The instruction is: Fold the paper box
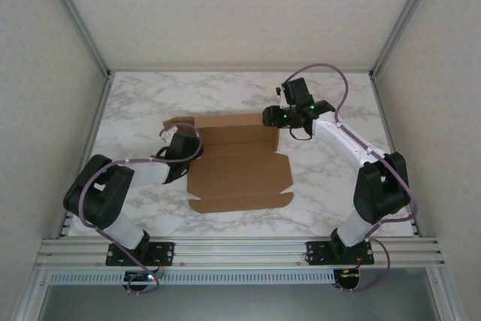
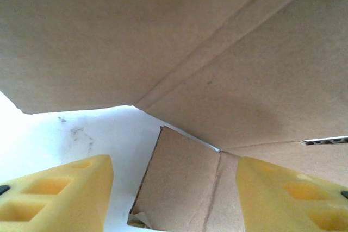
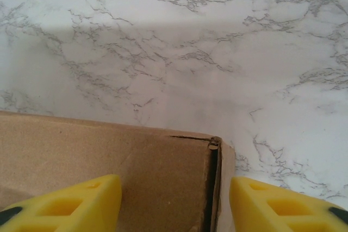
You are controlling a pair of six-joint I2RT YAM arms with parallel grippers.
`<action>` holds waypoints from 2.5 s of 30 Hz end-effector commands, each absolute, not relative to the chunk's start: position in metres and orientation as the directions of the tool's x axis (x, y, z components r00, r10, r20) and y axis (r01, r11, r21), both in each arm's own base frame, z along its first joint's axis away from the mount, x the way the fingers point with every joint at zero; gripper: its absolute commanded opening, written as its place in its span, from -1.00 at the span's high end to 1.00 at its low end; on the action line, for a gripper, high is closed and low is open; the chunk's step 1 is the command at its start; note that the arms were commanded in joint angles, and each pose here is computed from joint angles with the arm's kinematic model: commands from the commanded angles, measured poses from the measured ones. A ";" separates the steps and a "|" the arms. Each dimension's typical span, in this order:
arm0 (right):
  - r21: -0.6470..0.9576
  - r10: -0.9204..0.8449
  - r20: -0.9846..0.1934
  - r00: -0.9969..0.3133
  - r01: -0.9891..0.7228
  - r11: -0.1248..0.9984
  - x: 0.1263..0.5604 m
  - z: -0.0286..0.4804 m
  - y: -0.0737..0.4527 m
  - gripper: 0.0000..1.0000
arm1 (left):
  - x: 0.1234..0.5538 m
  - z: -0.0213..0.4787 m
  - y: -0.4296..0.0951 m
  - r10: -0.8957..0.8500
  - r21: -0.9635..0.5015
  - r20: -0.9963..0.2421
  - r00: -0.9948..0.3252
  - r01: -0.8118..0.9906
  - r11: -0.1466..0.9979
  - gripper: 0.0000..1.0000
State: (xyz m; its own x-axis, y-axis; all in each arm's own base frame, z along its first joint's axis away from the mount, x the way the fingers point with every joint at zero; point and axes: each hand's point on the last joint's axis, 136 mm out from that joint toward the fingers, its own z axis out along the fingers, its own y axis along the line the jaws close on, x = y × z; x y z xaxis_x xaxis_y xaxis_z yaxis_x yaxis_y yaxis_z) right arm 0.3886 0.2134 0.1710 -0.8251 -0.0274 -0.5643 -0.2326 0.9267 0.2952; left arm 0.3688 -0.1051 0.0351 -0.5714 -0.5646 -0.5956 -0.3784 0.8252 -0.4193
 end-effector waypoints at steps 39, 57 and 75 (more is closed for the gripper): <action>0.333 -0.027 -0.501 -0.865 -0.222 0.916 0.383 0.151 0.219 -0.05 | 0.378 0.018 -0.181 -0.504 -0.600 -0.506 -0.700 -0.133 0.789 -0.07; 0.283 -0.034 -0.522 -0.852 -0.211 0.936 0.389 0.157 0.211 -0.06 | 0.367 0.113 -0.168 -0.489 -0.592 -0.607 -0.627 -0.054 0.804 -0.19; 0.286 -0.041 -0.521 -0.852 -0.219 0.933 0.389 0.158 0.212 -0.05 | 0.314 0.237 -0.131 -0.528 -0.617 -0.707 -0.470 0.045 0.786 0.12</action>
State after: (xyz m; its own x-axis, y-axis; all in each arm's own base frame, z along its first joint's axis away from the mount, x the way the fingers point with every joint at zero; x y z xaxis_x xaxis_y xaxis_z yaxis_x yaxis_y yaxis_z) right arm 0.3943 0.2142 0.1690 -0.8301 -0.0151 -0.5574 -0.2263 0.9227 0.3121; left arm 0.3182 -0.1435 0.2064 -0.5323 -0.5204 -0.6676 0.0438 0.7707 -0.6357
